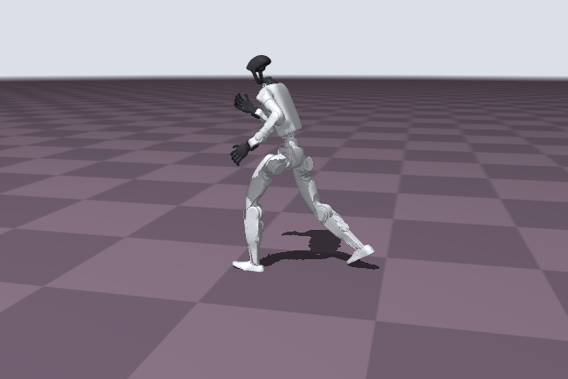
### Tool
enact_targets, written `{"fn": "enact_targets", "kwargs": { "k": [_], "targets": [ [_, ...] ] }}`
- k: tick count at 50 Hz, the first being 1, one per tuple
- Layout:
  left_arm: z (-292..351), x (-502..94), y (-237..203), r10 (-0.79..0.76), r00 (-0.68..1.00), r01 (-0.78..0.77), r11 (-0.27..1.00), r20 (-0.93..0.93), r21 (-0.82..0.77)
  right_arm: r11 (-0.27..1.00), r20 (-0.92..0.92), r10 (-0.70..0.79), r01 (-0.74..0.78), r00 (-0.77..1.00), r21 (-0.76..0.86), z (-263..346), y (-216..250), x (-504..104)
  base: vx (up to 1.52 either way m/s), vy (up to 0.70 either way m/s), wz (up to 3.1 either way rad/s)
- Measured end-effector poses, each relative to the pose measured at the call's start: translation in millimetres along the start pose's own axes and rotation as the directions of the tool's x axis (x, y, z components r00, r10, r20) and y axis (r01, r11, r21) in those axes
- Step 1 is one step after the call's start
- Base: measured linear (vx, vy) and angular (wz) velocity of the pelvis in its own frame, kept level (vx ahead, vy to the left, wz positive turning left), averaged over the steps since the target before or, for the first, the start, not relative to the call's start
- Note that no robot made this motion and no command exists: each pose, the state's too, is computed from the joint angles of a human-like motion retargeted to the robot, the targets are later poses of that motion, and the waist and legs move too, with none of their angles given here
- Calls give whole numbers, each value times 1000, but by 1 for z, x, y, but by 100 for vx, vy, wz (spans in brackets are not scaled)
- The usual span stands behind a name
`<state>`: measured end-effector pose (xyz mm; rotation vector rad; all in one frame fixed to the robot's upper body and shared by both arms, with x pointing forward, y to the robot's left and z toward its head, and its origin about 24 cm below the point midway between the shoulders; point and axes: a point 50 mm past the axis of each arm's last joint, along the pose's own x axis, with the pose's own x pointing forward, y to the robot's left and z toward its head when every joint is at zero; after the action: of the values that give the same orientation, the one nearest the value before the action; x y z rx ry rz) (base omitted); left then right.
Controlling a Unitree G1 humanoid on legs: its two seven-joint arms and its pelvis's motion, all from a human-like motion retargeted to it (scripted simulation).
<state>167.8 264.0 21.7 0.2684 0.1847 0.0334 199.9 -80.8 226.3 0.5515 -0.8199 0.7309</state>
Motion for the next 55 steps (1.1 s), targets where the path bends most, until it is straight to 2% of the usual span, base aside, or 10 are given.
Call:
{"fn": "enact_targets", "kwargs": {
  "k": [5, 14, 21, 28, 33, 38, 43, 50, 52, 55],
  "targets": [
    [127, 103, -27, -13, 890, -236, 841, 456, 486, 859, -340, -471, 336, 814, -387, -39, -59, -90, 65, 22, 21],
    [296, 44, -59, -2, 306, -221, 973, 952, 73, 871, -500, -428, 195, 753, -451, 29, -75, -128, 48, 0, -42],
    [272, 16, -92, -93, 329, 238, 971, 940, 13, 740, -414, -589, 256, 694, -622, 48, -89, -147, 59, -9, -233],
    [153, 48, -57, -108, 771, -69, 965, 627, 251, 762, -233, -547, 362, 804, -537, 7, -102, -94, 49, -4, -353],
    [95, 0, -4, 75, 887, -139, 984, 456, 109, 891, 277, -434, 454, 857, -8, 50, -50, -29, 49, -6, -381],
    [60, -41, 20, 10, 980, -31, 994, 201, 102, 996, 284, -24, 49, 959, -80, 75, -5, -3, 52, 2, -333],
    [67, -41, 26, -111, 977, 84, 985, 185, 150, 998, 210, 23, -34, 977, 50, 67, -4, -9, 54, 11, -285],
    [77, 35, -16, -102, 946, 84, 994, 307, 70, 858, -119, -513, 513, 850, -30, 15, -78, -86, 50, 22, -114],
    [107, 64, -52, -172, 901, 131, 983, 398, 129, 636, -218, -771, 717, 598, -284, 4, -102, -150, 48, 17, -42],
    [195, 67, -104, -412, 627, 156, 898, 661, 411, 450, -306, -891, 578, 335, -681, 24, -102, -232, 55, 10, -6]
  ]
}}
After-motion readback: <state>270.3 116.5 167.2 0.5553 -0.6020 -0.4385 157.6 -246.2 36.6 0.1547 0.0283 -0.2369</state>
